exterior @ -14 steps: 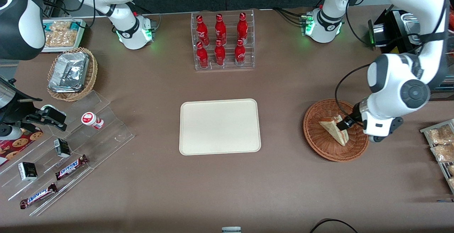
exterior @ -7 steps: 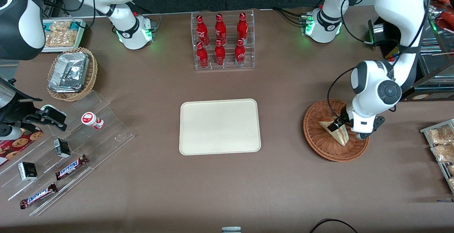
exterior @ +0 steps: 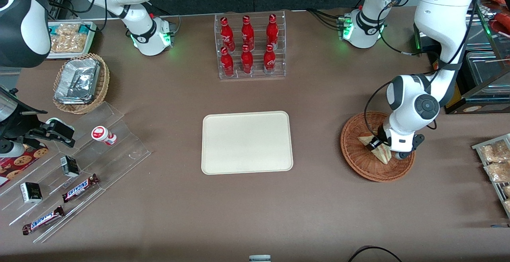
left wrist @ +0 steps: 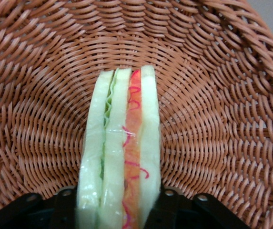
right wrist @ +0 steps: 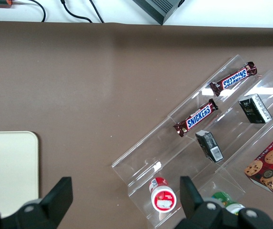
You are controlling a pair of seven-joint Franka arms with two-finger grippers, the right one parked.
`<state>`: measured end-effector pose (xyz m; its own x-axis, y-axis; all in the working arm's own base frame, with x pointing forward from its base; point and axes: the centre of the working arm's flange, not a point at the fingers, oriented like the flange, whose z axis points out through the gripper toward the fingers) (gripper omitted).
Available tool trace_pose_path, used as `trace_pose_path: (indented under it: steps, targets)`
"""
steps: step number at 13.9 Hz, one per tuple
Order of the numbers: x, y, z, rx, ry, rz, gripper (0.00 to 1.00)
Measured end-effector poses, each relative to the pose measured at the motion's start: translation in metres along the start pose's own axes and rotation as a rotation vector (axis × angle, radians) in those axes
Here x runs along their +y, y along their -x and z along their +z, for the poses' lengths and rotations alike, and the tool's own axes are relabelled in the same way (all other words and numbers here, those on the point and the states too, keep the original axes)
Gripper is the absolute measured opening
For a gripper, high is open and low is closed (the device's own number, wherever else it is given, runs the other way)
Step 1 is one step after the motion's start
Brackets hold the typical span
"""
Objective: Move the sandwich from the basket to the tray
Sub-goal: 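Lower the left gripper and close it on the triangular sandwich, then lift the sandwich and carry it over the cream tray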
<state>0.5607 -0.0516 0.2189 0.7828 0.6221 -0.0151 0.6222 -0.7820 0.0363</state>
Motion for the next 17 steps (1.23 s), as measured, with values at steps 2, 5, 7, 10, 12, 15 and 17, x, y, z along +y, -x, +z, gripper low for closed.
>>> trace_pose_path:
  steps: [2, 5, 7, 10, 12, 15, 17]
  targets:
    - [0.003, -0.001, -0.011, 0.001, 0.002, 0.019, 0.37]
    - [0.025, -0.005, -0.059, -0.032, -0.015, 0.092, 0.34]
    - [0.066, 0.008, -0.110, -0.053, -0.009, 0.172, 0.33]
    - [0.144, 0.063, -0.180, -0.058, 0.012, 0.342, 0.30]
    - [0.190, 0.116, -0.200, -0.045, 0.032, 0.453, 0.20]
    - [0.251, 0.200, -0.183, -0.070, 0.041, 0.564, 0.18]
    - [0.285, 0.239, -0.157, -0.096, 0.041, 0.583, 0.17]
